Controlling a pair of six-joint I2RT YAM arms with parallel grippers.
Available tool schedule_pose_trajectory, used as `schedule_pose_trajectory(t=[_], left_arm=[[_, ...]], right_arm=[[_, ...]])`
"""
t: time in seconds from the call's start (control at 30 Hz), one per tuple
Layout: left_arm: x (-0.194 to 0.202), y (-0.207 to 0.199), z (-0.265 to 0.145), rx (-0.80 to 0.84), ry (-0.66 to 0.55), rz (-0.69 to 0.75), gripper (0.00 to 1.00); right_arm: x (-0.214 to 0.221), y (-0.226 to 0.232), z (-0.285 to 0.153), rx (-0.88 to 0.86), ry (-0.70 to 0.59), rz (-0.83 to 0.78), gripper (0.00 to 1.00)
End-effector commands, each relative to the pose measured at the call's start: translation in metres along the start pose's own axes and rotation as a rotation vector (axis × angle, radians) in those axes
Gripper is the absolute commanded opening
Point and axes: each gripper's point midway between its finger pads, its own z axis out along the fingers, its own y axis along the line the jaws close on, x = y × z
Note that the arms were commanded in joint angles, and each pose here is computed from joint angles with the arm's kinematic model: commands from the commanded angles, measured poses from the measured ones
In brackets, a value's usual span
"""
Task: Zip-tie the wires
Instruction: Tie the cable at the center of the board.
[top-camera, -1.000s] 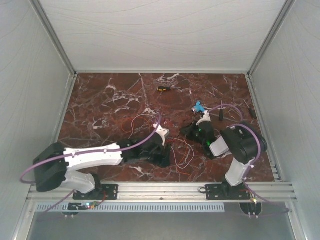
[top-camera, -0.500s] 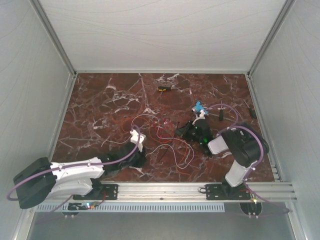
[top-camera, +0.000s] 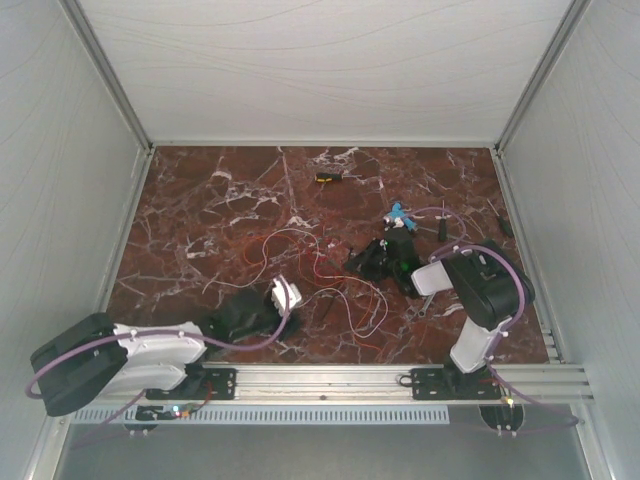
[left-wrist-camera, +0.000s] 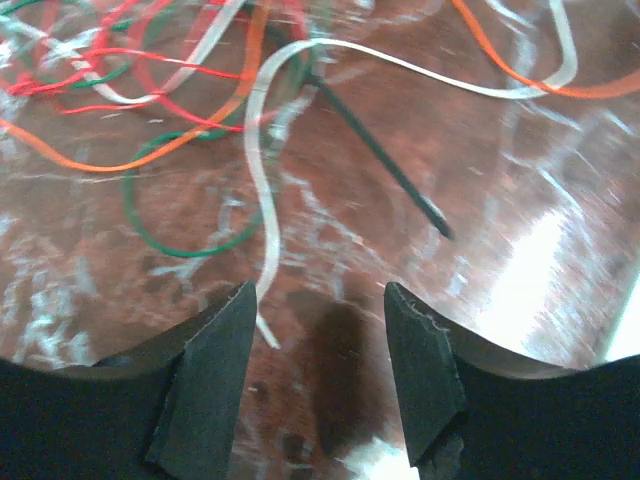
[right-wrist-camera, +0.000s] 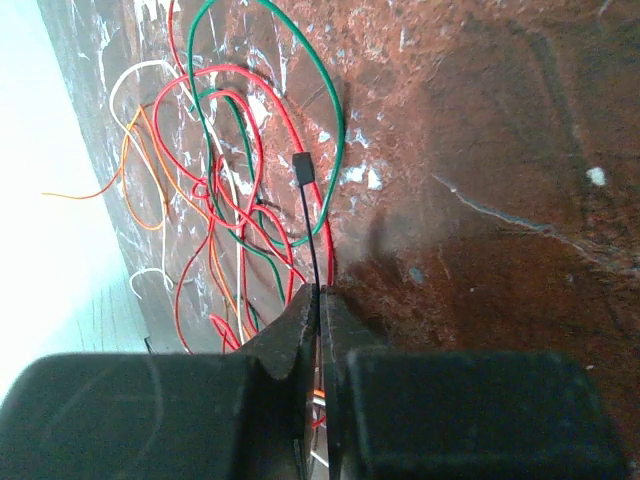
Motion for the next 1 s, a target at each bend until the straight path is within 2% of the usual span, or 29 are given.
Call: schedule_pose_trajectory(t=[0.0, 0.17, 0.23, 0.4, 0.6, 0.97], left_arm=[[-0.037, -0.034, -0.007, 0.172, -0.242, 0.344, 0.57], [-0.045, -0.033, -0.009, 0.164, -0.317, 0.455, 0.6], [-0.038, -0.032, -0.003, 0.165, -0.297, 0.495, 0.6], [-0.045, -0.027, 0.002, 0.093, -0.364, 0.659, 0.62], [-0.045, -0.039, 0.008, 0.156, -0.389, 0.783, 0.64], [-0.017, -0.057, 0.031, 0.341, -0.264, 0.958, 0.64]], right_arm=[[0.016, -0.027, -0.007, 0.083, 0.059, -0.03, 0.0], [0.019, -0.035, -0.011, 0.099, 0.077, -0.115, 0.0], [0.021, -0.036, -0.012, 0.099, 0.085, -0.122, 0.0], [0.028, -0.036, -0.012, 0.082, 0.113, -0.112, 0.0], [0.031, -0.035, -0.012, 0.071, 0.134, -0.101, 0.0], [0.035, -0.031, -0.012, 0.053, 0.166, -0.082, 0.0]])
